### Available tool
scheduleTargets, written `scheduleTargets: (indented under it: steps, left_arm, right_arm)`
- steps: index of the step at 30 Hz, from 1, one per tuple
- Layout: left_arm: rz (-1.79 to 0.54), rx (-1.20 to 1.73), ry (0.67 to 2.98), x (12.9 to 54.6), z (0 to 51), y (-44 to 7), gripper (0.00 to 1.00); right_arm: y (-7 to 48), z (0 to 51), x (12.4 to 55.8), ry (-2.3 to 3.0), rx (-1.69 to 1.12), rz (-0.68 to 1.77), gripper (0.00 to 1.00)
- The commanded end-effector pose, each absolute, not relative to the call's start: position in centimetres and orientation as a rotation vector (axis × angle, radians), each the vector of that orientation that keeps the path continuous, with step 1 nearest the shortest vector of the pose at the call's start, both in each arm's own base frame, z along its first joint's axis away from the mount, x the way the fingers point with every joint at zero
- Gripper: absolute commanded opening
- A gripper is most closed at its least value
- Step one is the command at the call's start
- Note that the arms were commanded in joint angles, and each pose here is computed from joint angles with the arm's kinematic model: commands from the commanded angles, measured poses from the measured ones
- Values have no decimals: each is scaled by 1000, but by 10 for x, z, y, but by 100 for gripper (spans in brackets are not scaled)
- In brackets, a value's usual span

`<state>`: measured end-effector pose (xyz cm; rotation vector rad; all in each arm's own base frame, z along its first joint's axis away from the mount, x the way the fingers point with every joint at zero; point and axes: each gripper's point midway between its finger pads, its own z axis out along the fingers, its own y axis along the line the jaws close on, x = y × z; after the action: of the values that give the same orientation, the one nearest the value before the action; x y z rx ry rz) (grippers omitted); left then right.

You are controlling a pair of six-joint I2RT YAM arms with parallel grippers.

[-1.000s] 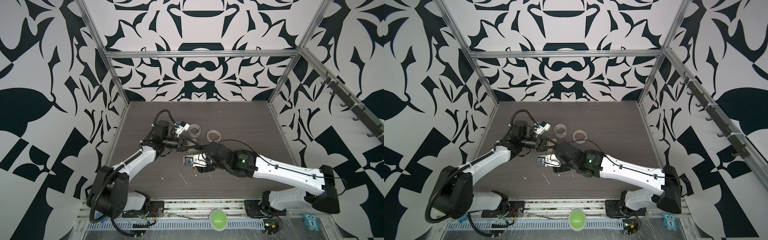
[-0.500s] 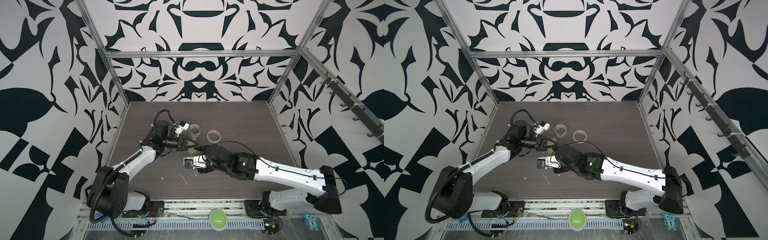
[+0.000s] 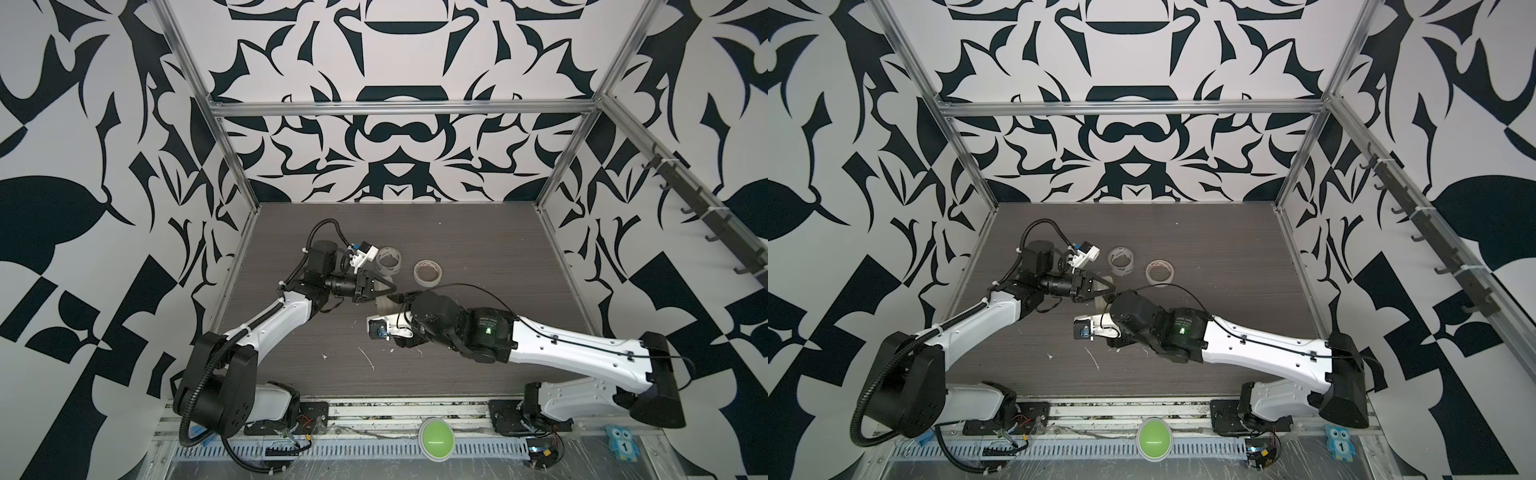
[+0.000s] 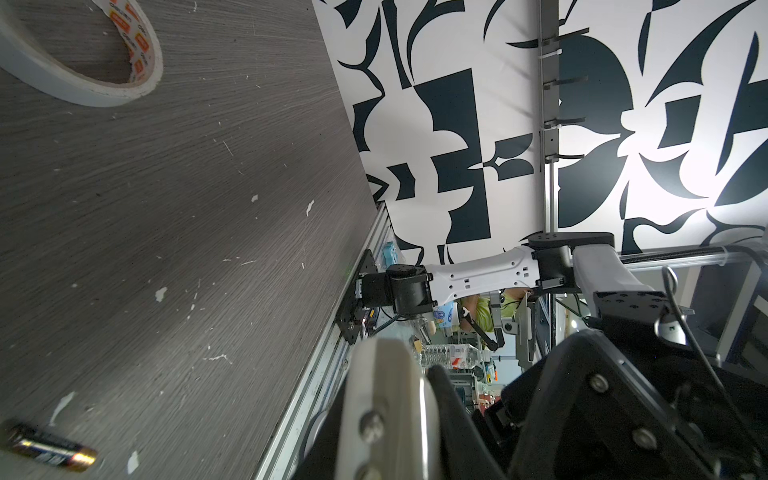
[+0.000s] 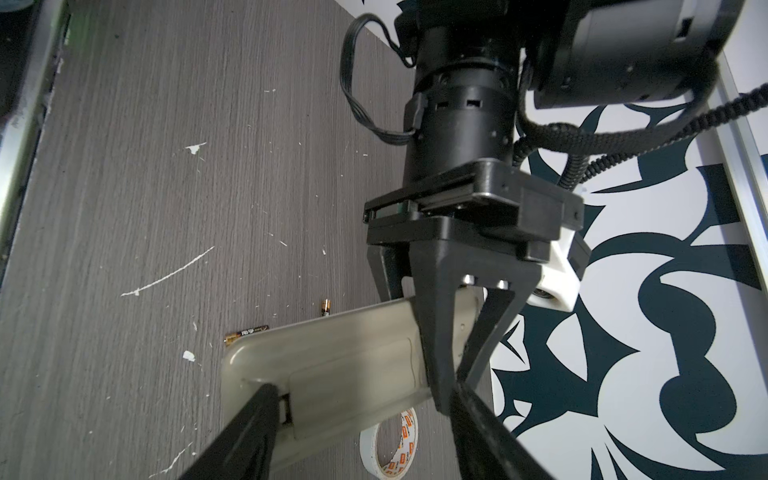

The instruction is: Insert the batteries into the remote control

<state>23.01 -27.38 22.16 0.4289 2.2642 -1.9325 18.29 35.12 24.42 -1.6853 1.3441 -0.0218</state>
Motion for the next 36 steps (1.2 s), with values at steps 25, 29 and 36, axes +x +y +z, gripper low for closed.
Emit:
scheduleTargets:
  steps: [25, 29, 36]
  left_arm:
    - [-1987, 563, 2199, 215, 244, -275, 0]
    - [-1989, 566, 2199, 214, 244, -276, 0]
    - [-1995, 581, 2196, 211, 245, -277, 0]
  right_arm:
    - [343, 292, 157, 1415, -1583, 350, 77]
    - [340, 291, 161, 1426, -1587, 333, 77]
    - [346, 286, 163, 1423, -1620, 327, 77]
